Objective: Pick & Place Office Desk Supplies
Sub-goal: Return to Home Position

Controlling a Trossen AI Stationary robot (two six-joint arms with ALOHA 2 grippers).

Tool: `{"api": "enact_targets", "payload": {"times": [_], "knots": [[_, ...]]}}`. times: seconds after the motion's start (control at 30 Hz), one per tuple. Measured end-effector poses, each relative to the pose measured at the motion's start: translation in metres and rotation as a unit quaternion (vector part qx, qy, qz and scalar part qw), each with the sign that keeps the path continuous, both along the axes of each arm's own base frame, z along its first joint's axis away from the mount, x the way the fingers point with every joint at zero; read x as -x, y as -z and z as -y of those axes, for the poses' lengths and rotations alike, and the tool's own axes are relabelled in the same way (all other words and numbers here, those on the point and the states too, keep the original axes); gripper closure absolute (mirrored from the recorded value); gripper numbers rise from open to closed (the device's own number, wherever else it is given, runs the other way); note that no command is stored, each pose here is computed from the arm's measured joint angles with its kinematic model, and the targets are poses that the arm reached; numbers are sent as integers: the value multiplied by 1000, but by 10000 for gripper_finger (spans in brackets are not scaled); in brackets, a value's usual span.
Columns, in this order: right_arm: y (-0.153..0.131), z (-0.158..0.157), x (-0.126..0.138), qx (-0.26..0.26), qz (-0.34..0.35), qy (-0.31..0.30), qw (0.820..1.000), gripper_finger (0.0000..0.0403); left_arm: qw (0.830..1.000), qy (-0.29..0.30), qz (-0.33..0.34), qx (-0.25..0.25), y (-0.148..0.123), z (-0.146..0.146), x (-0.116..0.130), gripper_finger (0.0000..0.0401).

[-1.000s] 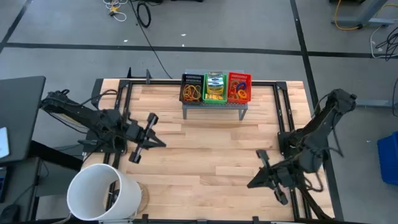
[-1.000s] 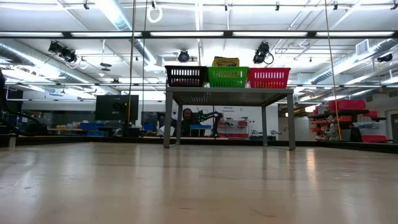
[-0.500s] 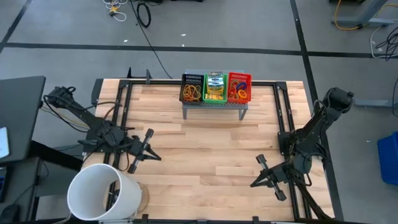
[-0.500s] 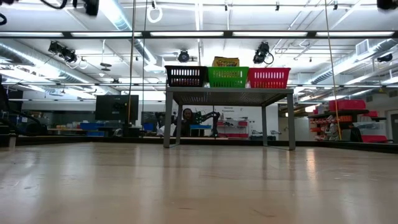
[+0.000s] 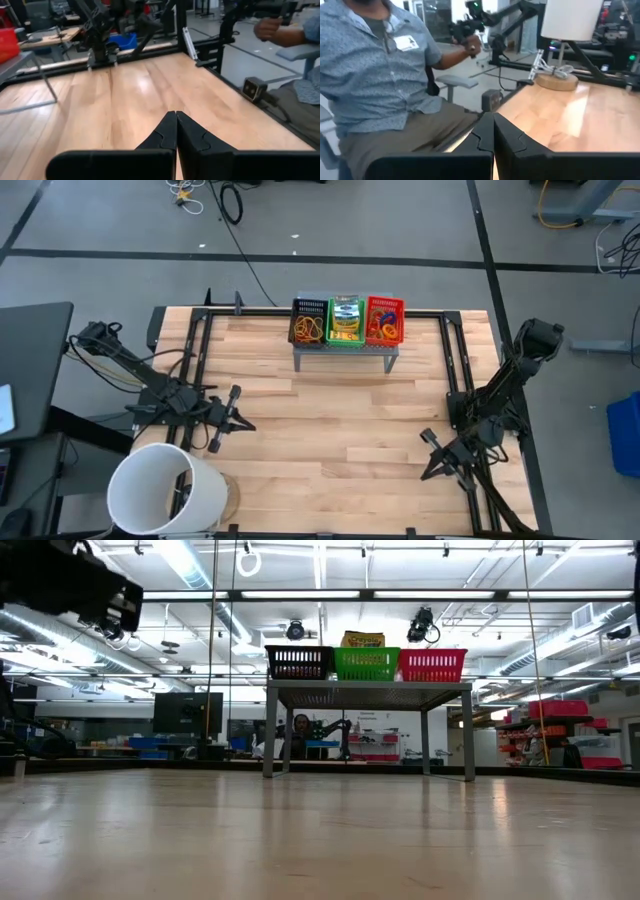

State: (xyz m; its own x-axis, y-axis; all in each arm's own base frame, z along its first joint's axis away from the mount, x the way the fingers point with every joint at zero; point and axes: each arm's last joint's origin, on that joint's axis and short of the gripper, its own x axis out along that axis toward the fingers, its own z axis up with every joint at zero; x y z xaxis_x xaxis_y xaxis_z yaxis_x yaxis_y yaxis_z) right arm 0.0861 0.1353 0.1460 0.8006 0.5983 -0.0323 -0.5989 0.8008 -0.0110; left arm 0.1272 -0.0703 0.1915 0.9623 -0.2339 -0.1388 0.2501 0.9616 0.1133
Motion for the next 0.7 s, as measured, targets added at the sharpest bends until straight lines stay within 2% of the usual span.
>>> {"api": "enact_targets", "payload": {"times": [0.07, 0.17, 0.27, 0.47, 0.7], "knots": [[0, 0, 0, 0, 0, -3, 1000, 403, 1000, -7, 0, 4, 5, -2, 2, 400], [3, 2, -2, 28, 5, 13, 1000, 403, 1000, -9, 11, 12, 8, -3, 4, 400], [4, 8, -11, 57, 14, 54, 997, 403, 1000, -21, 21, 8, 12, -6, 5, 400], [4, 33, -38, 75, 18, 125, 989, 403, 998, -38, 41, 11, 18, -13, 4, 400], [0, 68, -61, 98, 40, 238, 966, 403, 998, -47, 45, 11, 18, -19, 1, 400]]}}
